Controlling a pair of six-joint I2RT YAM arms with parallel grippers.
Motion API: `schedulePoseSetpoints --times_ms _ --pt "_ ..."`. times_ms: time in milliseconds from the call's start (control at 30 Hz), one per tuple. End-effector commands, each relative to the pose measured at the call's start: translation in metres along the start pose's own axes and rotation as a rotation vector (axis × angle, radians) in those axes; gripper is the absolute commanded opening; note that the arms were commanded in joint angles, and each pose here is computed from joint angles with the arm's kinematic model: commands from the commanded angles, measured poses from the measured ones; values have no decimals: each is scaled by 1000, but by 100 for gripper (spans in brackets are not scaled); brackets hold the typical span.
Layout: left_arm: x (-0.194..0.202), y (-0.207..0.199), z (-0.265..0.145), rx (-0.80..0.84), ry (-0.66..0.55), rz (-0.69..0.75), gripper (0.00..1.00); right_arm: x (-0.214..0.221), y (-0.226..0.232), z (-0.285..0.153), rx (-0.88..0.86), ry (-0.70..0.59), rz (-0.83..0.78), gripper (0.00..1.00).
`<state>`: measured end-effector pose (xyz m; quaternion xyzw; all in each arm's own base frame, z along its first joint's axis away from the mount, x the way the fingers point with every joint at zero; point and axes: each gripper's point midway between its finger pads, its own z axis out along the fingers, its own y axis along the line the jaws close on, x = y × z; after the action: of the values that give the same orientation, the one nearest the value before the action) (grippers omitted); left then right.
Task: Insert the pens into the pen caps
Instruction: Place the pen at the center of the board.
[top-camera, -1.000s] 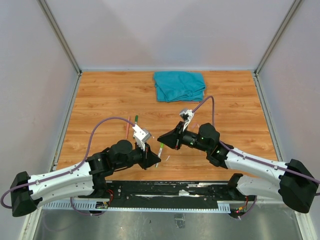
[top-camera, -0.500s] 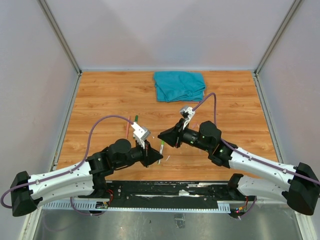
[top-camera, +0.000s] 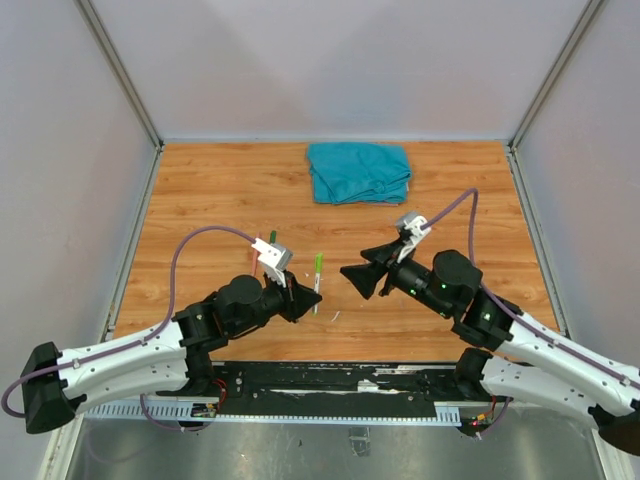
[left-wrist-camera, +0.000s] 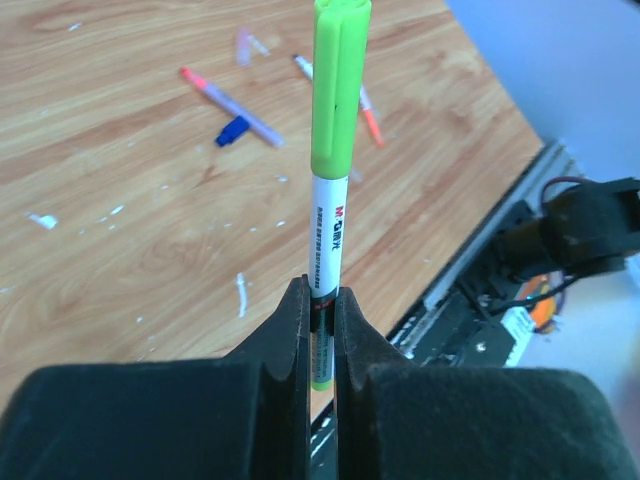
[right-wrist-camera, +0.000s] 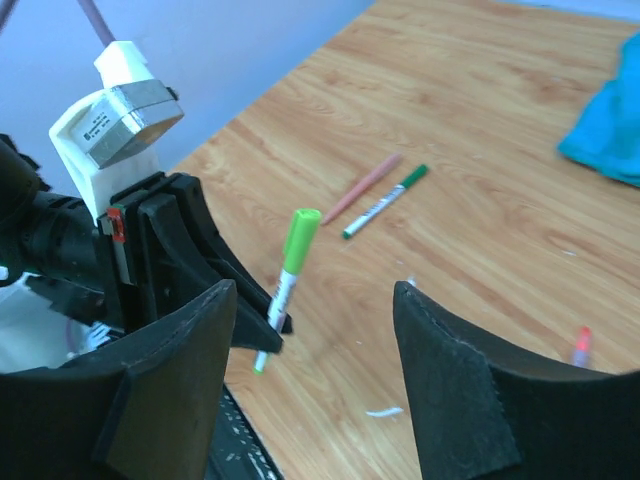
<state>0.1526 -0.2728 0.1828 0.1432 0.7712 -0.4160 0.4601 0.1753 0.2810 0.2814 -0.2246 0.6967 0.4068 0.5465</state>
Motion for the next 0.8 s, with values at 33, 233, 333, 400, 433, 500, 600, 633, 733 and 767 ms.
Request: schedulePoseSetpoints --times_ms 33,233,333,400,433,500,600,633,733,767 --pt "-7 28 4 -196 13 6 0 38 -54 -37 244 85 -73 66" --pt "-7 68 21 -407 101 -9 0 64 -71 -58 324 168 -62 67" --pt "-5 93 31 -483 146 -25 0 68 -71 -59 321 183 -60 67" --pt "1 110 37 -547 190 -14 1 70 -71 -59 318 192 -62 67" --pt "3 118 38 -584 210 -9 1 72 -71 -60 318 198 -64 67" --pt "7 133 43 -647 247 4 1 75 -72 -60 320 206 -66 67" --pt "16 157 46 -748 324 28 1 80 -74 -62 323 225 -73 68" --pt "17 164 46 -781 346 34 1 82 -75 -63 327 235 -78 68" --pt "19 184 47 -857 388 51 1 89 -80 -68 346 263 -87 68" --pt "19 189 48 -873 390 52 1 90 -81 -69 349 268 -90 68"
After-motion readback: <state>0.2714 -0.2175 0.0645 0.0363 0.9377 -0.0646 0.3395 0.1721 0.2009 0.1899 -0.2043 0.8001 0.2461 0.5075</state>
